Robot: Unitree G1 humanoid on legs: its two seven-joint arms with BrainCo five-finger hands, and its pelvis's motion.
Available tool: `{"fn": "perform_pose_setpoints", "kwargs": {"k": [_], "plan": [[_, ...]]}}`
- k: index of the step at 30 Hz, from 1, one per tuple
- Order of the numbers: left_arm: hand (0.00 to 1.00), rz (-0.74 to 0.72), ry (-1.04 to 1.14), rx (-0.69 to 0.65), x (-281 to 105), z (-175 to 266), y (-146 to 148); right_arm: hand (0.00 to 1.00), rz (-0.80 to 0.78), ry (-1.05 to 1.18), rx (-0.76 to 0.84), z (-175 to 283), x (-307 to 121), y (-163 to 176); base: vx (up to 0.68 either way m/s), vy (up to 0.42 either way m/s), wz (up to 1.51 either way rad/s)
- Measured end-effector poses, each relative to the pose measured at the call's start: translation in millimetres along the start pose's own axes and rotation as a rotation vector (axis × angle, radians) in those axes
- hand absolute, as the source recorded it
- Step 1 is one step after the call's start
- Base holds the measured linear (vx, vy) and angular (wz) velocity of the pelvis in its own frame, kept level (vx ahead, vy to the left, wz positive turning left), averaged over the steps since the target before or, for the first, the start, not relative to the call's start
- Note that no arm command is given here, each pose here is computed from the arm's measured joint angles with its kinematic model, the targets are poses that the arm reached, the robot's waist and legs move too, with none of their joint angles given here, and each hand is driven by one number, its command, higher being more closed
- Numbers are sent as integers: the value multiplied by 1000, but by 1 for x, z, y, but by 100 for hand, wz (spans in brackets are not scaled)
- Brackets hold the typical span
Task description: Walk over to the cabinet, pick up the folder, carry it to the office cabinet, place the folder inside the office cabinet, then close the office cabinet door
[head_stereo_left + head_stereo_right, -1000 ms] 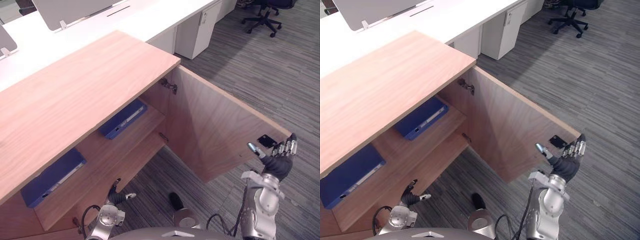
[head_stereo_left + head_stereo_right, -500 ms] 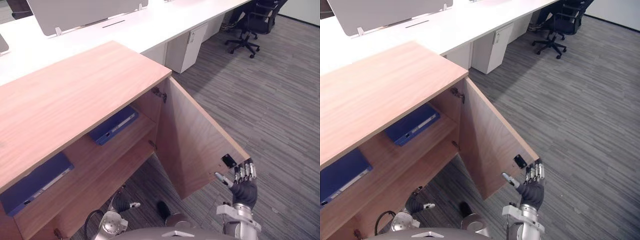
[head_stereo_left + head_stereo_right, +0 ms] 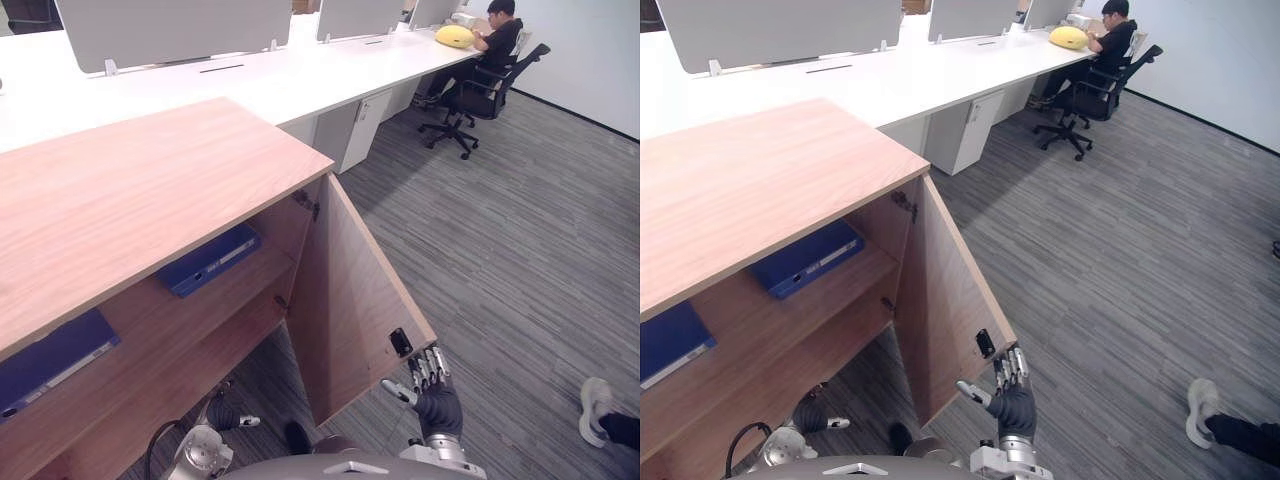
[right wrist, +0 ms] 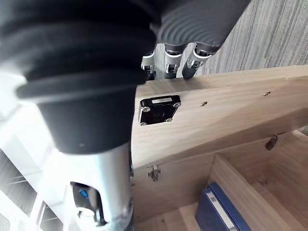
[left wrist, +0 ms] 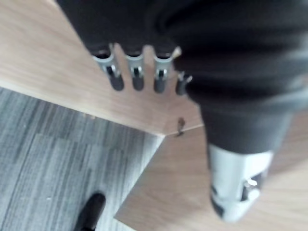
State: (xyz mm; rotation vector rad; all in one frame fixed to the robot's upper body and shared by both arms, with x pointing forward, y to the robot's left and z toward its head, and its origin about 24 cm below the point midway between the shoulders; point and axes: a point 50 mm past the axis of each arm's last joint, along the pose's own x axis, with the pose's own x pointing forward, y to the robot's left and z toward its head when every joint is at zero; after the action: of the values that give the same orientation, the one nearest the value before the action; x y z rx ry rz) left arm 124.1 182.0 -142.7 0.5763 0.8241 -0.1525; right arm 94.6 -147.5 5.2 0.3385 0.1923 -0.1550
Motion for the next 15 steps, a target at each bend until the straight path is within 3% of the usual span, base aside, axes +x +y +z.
{"fn": "perform_pose_setpoints", "kwargs": {"k": [8, 15], "plan": [[0, -14, 37, 35, 0, -11, 8, 0, 144, 79, 27, -9, -1, 15, -1, -22, 29], [0, -24, 31, 46, 1, -9, 9, 0, 254, 9, 34, 2, 22, 35, 13, 9, 34]]}}
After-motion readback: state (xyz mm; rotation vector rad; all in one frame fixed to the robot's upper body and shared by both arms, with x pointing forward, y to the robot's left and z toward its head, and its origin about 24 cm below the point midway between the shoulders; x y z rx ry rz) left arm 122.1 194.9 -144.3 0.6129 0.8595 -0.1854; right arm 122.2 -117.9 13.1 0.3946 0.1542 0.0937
